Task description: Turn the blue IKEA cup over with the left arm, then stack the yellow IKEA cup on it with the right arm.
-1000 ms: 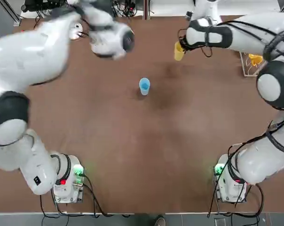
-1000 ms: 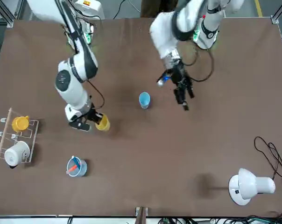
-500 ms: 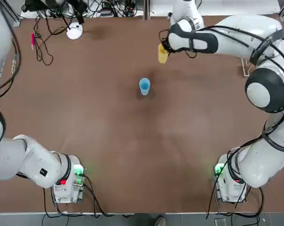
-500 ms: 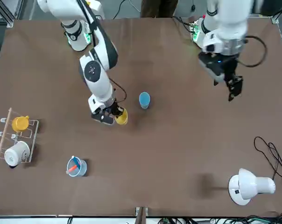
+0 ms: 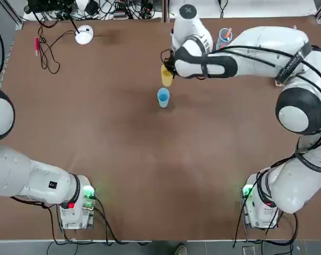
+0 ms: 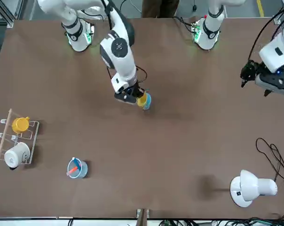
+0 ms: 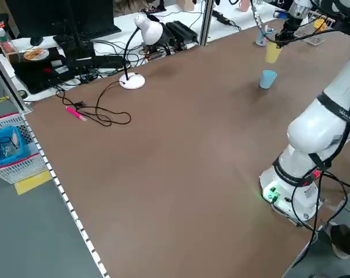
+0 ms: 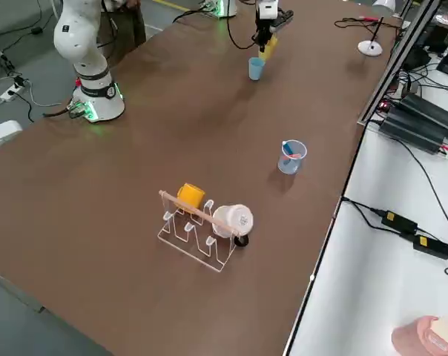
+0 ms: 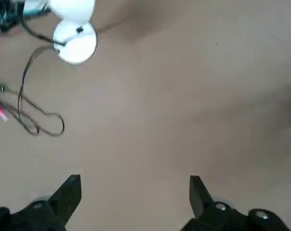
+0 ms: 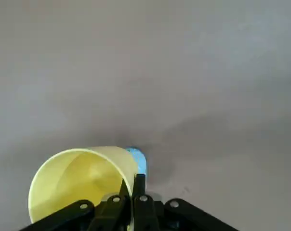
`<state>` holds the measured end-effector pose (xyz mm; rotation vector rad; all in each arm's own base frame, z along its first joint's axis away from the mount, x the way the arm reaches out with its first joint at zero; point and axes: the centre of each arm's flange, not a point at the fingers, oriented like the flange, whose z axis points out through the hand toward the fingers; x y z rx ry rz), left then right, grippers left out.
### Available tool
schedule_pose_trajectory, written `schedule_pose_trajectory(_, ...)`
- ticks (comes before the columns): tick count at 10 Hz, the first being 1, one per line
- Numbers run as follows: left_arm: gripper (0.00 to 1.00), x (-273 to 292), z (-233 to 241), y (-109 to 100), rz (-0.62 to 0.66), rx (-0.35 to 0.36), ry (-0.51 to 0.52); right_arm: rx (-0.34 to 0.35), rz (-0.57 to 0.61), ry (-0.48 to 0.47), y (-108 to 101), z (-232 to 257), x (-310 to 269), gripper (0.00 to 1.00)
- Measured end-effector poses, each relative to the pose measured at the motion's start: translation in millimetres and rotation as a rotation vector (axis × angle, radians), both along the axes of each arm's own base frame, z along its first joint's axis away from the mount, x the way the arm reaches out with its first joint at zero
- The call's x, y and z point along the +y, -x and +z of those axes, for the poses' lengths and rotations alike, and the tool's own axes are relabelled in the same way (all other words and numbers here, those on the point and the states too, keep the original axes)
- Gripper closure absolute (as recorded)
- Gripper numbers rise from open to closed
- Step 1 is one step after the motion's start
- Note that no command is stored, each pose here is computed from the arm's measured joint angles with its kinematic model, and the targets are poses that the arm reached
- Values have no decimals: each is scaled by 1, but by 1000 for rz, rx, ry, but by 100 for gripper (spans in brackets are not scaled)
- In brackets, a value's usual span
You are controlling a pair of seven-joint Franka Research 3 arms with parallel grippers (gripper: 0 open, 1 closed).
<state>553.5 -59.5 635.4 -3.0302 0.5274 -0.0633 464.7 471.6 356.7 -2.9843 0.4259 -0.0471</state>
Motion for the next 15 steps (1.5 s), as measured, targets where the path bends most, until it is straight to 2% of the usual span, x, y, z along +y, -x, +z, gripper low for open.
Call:
schedule_pose_trajectory(3,1,50,16,1,116,-16,32,13,-3,23,19,-15,17,96)
schedule_pose_trajectory(6,1,73,33,3,164,-40,36,23,7,32,36,-24,30,96)
schedule_pose_trajectory(11,1,68,35,3,221,-46,43,20,-4,58,35,-38,29,96)
schedule_pose_trajectory(15,1,56,33,3,220,-30,101,15,-12,59,29,-39,24,96)
